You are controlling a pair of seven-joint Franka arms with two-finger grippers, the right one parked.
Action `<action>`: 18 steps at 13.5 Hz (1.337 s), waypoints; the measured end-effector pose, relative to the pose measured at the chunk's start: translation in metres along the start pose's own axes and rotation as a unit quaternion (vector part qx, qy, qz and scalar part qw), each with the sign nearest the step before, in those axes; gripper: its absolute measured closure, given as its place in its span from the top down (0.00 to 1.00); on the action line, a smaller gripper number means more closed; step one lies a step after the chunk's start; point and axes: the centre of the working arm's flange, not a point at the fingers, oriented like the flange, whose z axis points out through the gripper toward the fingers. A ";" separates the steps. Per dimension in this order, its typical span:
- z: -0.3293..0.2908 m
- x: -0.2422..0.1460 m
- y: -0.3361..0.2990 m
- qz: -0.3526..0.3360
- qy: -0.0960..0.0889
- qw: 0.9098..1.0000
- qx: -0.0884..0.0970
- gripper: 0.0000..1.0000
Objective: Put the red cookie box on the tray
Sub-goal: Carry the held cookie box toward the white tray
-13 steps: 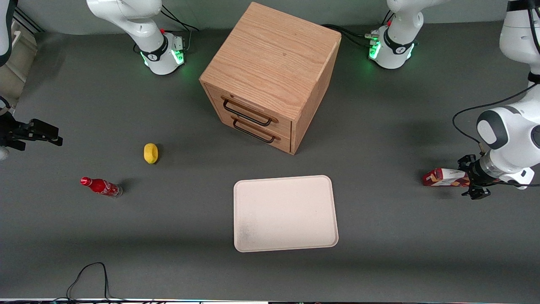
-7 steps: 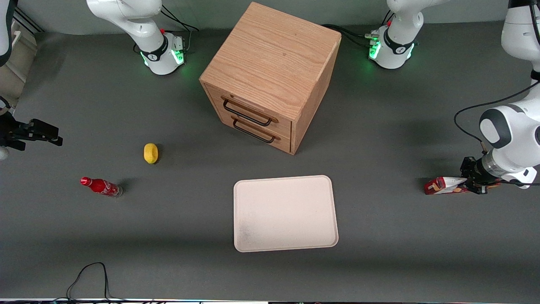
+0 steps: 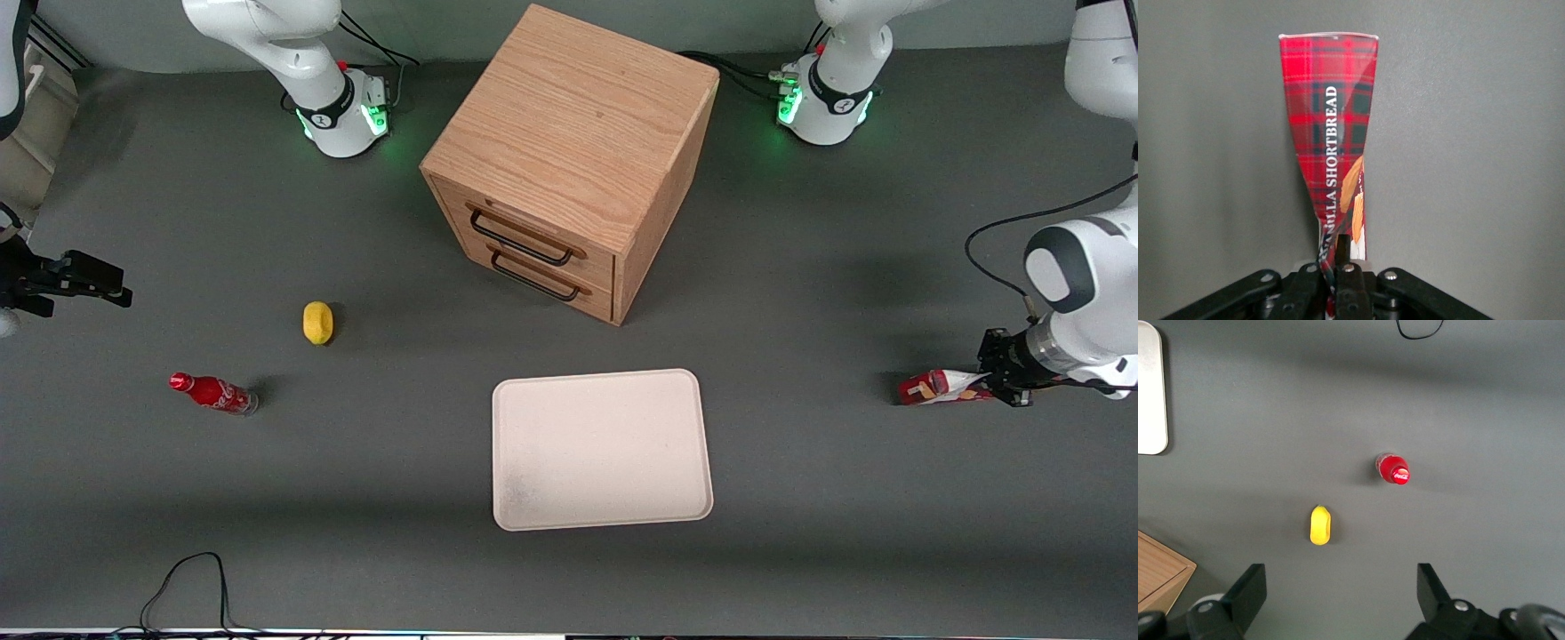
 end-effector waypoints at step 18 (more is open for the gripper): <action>-0.288 -0.069 0.023 0.143 -0.019 0.989 0.037 0.03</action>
